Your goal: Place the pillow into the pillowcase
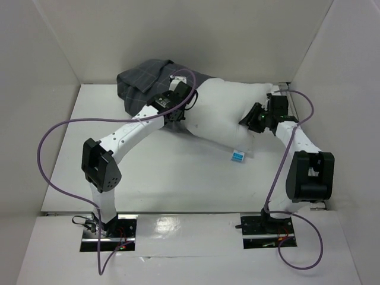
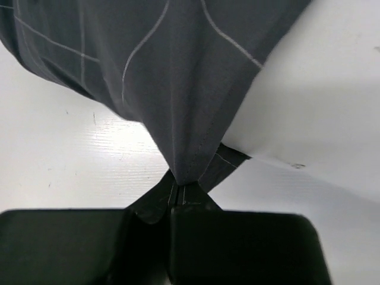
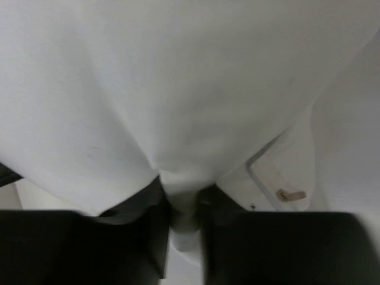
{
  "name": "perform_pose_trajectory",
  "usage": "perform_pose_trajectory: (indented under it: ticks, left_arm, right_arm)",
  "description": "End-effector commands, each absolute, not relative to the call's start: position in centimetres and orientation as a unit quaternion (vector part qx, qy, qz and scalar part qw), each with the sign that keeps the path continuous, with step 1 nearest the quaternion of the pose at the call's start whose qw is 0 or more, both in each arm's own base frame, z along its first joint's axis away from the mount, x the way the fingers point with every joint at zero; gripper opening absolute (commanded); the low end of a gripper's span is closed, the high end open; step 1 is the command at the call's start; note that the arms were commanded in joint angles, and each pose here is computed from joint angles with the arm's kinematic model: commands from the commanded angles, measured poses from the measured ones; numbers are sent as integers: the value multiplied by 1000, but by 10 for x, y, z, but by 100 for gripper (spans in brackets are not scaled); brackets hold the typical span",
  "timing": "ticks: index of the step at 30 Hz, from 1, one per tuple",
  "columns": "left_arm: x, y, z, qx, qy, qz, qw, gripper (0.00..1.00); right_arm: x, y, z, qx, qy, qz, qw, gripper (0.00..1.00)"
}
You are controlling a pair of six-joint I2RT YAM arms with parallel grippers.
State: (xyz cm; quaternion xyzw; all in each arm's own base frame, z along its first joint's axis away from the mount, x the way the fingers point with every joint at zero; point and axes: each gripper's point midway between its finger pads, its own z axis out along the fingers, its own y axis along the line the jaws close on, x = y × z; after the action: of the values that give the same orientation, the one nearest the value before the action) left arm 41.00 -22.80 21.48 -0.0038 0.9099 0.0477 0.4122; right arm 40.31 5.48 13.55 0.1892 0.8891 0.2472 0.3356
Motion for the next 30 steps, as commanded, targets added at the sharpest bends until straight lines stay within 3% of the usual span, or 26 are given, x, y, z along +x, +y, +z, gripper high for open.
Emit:
perform_pose_trajectory:
  ticks: [1, 3, 7, 13, 21, 23, 24, 25, 26, 27, 29, 30]
  left_arm:
    - [403, -242, 243, 22, 904, 18, 427, 0]
    - [394, -261, 248, 41, 905, -1, 424, 0]
    - [372, -322, 276, 101, 895, -83, 427, 0]
    - [326, -393, 314, 191, 870, -193, 412, 0]
    - [304, -353, 286, 189, 898, -159, 365, 0]
    - [299, -342, 283, 183, 904, -143, 358, 9]
    - [294, -332, 285, 184, 908, -132, 352, 20]
    - [292, -329, 283, 185, 910, -128, 347, 34]
    - [289, -323, 288, 178, 912, -123, 349, 62]
    - [291, -318, 298, 171, 907, -121, 364, 74]
    - [295, -311, 304, 155, 906, -109, 379, 89]
    - [301, -305, 304, 138, 907, -101, 385, 89]
  right_arm:
    - [406, 97, 139, 130, 884, 280, 352, 18]
    - [398, 110, 135, 124, 887, 283, 343, 0]
    - [360, 178, 179, 73, 858, 372, 347, 0]
    - [326, 190, 249, 64, 820, 400, 404, 0]
    - [272, 172, 194, 110, 848, 381, 351, 0]
    - [256, 171, 181, 114, 853, 381, 338, 0]
    - [248, 172, 177, 111, 858, 380, 328, 0]
    - [244, 171, 174, 112, 859, 379, 326, 0]
    - [240, 165, 172, 116, 864, 365, 328, 0]
    - [236, 164, 167, 114, 870, 355, 322, 4]
    - [234, 156, 169, 109, 879, 330, 327, 32]
    - [234, 153, 170, 108, 882, 320, 330, 52]
